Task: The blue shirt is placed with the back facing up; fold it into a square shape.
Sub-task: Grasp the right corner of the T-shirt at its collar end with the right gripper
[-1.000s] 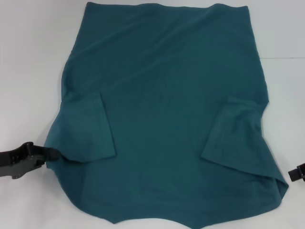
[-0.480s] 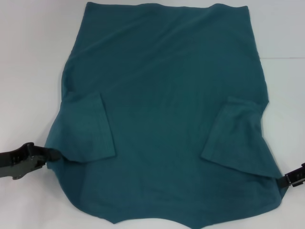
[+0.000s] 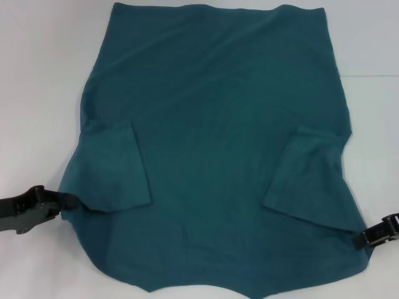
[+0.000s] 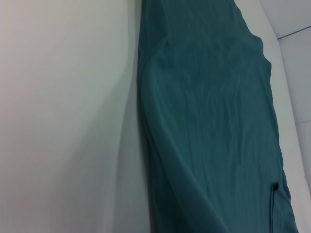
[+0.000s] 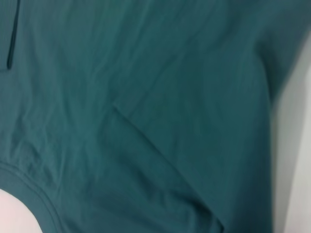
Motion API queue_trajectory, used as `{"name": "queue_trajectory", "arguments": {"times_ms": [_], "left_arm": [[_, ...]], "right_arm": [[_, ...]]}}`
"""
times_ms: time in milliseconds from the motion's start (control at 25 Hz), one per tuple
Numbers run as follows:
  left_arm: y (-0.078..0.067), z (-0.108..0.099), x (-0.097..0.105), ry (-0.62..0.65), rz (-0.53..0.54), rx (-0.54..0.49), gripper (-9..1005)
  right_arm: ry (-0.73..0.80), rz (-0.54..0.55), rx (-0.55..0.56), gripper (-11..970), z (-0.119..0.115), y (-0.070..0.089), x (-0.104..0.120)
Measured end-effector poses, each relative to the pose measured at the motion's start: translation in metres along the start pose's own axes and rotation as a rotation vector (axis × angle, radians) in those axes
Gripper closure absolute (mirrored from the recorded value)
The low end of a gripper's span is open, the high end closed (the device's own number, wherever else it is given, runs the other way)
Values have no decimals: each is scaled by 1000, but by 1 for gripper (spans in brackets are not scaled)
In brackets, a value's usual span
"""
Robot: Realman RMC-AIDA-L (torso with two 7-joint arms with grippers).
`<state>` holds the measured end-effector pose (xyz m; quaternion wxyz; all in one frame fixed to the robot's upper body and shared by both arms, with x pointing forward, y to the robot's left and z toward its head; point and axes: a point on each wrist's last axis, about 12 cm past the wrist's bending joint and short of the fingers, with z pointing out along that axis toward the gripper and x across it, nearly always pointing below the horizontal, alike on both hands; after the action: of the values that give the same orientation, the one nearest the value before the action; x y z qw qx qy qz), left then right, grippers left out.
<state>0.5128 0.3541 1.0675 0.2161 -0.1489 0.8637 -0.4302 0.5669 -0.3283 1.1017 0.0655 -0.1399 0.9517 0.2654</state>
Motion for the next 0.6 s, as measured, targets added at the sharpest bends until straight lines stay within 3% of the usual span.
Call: {"name": "queue_trajectory", "arguments": {"times_ms": [600], "left_arm": [[1, 0, 2, -1, -3, 4, 959]], "right_arm": [[14, -45, -50, 424, 22, 22, -12]]}}
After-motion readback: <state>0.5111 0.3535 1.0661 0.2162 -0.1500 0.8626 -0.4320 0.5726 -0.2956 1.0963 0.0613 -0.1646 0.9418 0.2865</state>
